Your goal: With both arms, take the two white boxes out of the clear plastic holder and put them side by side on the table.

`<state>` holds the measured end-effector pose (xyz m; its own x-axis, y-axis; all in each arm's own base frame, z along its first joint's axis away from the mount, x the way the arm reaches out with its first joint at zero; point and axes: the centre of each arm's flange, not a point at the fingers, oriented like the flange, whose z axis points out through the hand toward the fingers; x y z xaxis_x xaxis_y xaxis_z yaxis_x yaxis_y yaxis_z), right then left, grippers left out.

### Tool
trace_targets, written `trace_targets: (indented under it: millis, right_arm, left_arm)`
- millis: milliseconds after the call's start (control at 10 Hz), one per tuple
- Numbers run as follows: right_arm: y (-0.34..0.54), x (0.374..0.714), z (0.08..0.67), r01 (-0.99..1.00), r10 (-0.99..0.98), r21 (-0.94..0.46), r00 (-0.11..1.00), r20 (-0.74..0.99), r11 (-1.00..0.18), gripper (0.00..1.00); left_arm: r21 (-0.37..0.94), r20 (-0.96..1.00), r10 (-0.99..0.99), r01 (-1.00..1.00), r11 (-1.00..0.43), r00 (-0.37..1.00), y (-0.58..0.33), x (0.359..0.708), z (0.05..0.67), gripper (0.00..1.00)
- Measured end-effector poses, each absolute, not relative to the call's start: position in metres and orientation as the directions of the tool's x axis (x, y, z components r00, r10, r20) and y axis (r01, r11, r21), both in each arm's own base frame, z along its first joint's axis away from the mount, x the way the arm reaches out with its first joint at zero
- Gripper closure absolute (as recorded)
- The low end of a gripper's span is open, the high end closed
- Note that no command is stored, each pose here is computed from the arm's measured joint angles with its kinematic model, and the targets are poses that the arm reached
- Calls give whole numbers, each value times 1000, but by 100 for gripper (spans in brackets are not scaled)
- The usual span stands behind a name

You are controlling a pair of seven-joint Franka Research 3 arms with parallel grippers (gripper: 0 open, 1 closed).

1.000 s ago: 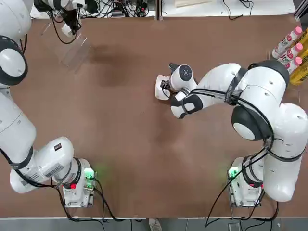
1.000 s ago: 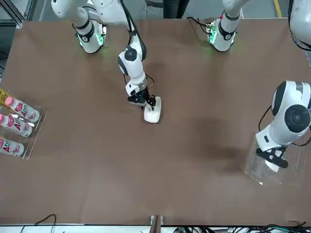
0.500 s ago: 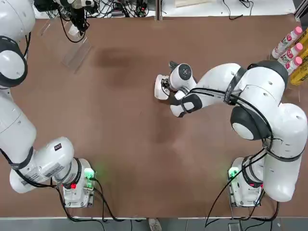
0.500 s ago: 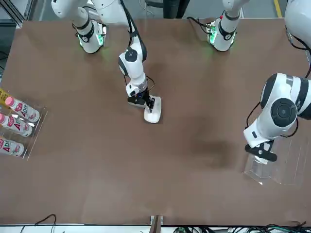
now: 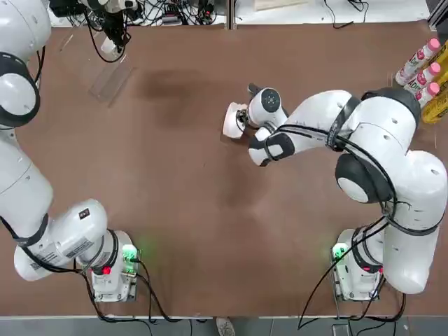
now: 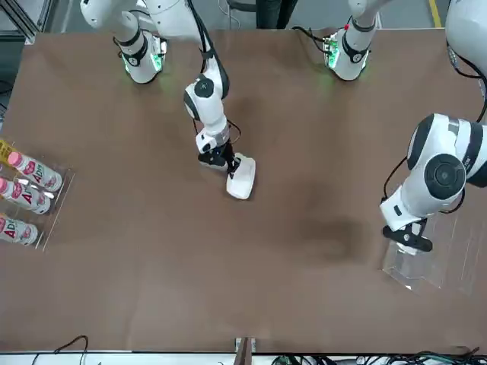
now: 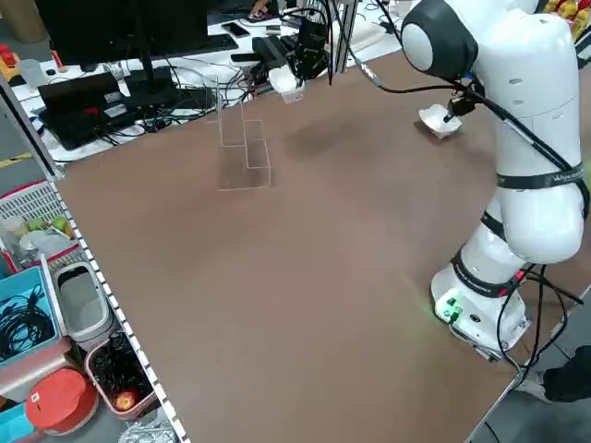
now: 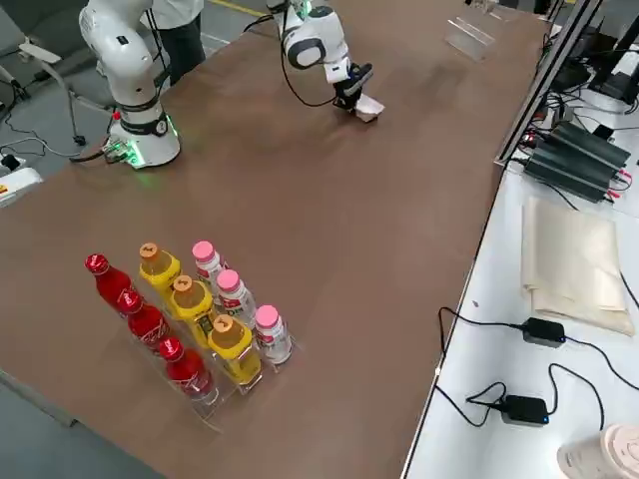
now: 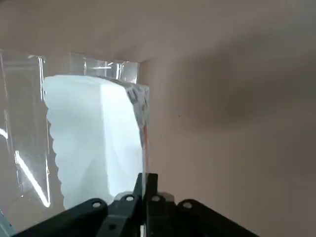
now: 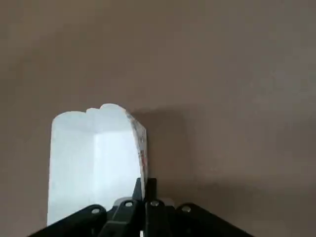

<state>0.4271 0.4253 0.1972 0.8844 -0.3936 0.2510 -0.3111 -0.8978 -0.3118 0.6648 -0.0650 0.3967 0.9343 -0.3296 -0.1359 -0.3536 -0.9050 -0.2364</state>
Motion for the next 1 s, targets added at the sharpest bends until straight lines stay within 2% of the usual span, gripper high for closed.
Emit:
trace_targets:
  millis: [200, 600, 1000]
  right_arm:
    - [408, 458, 229, -368, -442, -294, 863, 245, -882, 98]
    - [332, 557, 373, -583, -609, -189, 780, 142, -790, 98]
    - [290, 588, 381, -729, -762, -283, 648, 8, -623, 98]
  left_arm:
    - [-223, -126, -316, -337, -915, 941, -73, 663, 399, 98]
    - [-133, -66, -184, -191, -973, 981, -145, 646, 419, 98]
    - [-133, -72, -75, -84, -988, 995, -278, 599, 402, 98]
